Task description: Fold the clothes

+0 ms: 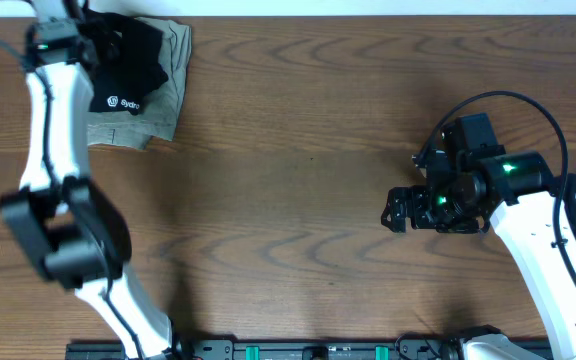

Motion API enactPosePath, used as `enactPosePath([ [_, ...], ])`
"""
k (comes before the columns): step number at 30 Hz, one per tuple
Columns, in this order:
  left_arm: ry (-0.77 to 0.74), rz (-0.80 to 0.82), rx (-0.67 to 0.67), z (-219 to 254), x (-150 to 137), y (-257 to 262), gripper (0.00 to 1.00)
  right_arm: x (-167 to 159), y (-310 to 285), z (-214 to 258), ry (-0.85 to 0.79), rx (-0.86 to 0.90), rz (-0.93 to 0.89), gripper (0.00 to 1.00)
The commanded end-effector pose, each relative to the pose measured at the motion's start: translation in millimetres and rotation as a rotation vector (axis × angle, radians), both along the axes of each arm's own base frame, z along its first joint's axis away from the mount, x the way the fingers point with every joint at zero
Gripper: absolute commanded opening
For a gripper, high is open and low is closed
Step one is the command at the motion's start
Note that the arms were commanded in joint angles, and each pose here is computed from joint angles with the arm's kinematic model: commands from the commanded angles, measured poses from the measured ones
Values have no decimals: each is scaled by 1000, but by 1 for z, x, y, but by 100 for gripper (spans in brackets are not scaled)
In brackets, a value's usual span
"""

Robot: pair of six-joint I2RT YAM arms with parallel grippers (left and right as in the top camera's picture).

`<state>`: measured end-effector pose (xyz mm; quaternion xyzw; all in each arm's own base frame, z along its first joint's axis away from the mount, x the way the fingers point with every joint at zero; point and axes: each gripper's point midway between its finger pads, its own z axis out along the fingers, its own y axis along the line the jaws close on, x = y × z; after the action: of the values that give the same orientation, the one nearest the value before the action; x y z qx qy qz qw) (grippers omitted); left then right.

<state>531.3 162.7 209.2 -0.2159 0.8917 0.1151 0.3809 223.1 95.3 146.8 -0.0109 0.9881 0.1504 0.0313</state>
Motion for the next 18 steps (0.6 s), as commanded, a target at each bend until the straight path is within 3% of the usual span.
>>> enactPosePath([
  [1, 8, -59, -90, 25, -24, -26, 81, 2, -1, 2, -19, -3, 24, 99],
  [12, 253, -100, -232, -68, -59, -51, 70, 7, 0, 3, -45, -1, 44, 99],
  [18, 245, -128, -267, -113, -61, -59, 70, 12, 1, 4, -67, 2, 51, 99],
])
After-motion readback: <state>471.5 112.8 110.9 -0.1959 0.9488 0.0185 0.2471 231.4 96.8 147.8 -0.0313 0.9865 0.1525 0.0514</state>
